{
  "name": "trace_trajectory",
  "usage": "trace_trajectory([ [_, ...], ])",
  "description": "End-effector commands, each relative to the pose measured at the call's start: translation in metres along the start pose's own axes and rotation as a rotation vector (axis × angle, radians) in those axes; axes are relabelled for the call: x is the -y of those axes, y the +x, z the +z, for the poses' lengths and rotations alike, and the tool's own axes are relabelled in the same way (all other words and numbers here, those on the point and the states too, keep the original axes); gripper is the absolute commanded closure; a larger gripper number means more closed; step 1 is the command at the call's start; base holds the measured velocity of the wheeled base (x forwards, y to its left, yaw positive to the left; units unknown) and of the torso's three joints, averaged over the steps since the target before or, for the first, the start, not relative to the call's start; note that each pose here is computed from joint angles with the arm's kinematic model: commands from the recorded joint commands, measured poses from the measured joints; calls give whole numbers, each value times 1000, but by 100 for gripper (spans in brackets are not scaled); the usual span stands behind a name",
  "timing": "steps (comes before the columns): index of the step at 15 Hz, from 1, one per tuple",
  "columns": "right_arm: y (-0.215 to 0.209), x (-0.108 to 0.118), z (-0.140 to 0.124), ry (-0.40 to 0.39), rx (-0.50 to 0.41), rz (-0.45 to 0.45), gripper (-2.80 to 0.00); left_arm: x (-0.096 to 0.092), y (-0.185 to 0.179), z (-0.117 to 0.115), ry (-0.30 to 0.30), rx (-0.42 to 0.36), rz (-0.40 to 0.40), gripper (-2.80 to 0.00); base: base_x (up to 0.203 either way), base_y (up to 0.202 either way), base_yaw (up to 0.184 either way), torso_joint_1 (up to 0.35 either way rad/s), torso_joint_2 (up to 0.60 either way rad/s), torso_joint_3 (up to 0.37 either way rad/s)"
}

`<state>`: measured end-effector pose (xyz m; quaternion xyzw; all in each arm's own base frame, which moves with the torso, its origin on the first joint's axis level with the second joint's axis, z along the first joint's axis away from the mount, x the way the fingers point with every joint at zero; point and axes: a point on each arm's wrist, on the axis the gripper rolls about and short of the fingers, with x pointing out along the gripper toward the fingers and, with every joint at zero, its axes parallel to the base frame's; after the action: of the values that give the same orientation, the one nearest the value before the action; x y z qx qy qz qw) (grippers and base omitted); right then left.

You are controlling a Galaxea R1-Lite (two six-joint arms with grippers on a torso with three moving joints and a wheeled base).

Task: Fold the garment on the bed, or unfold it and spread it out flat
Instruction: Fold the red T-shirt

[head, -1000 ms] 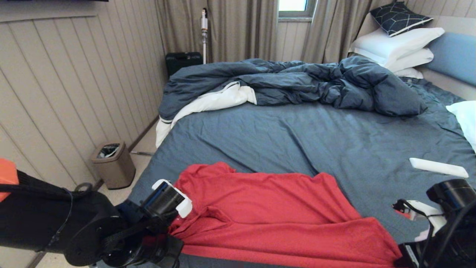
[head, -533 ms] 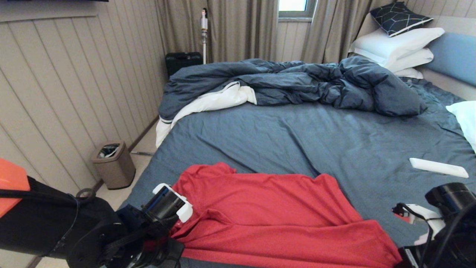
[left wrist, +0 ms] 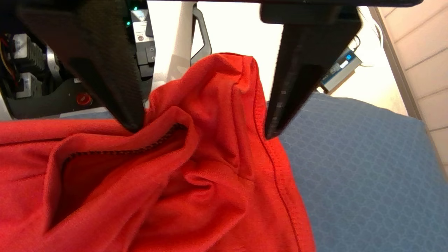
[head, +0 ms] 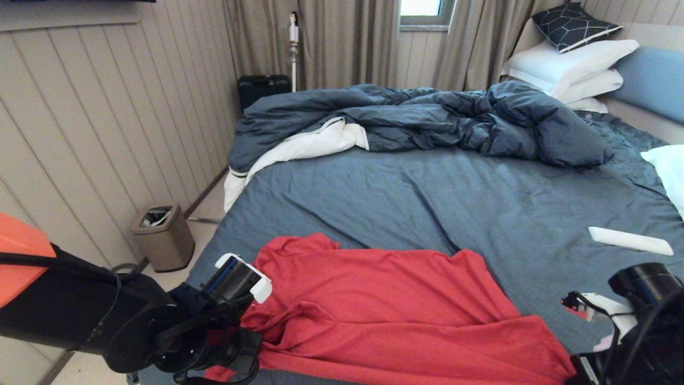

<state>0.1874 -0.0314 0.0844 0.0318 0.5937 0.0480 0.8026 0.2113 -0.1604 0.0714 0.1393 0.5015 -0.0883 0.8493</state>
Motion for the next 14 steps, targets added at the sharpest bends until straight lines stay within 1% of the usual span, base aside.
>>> trace_trajectory([
  [1, 2, 0, -2, 0, -11, 2, 0, -1, -1, 0, -5, 4, 1, -280, 0, 0, 0, 0, 0, 0],
  [3, 4, 1, 1, -8, 40, -3, 0, -1, -2, 2, -6, 10, 1, -280, 0, 0, 0, 0, 0, 0],
  [4, 4, 1, 2, -4, 46, -3, 0, -1, -2, 2, -7, 13, 0, -280, 0, 0, 0, 0, 0, 0],
  [7, 7, 1, 1, 1, 33, -7, 0, 0, -1, 4, -6, 14, 1, -280, 0, 0, 0, 0, 0, 0],
  [9, 7, -1, -3, -16, 26, -1, 0, -1, -2, 3, -6, 13, 1, -280, 0, 0, 0, 0, 0, 0],
  [14, 6, -2, -4, -14, 27, 2, 0, -3, -10, 5, -16, 42, -8, -280, 0, 0, 0, 0, 0, 0],
])
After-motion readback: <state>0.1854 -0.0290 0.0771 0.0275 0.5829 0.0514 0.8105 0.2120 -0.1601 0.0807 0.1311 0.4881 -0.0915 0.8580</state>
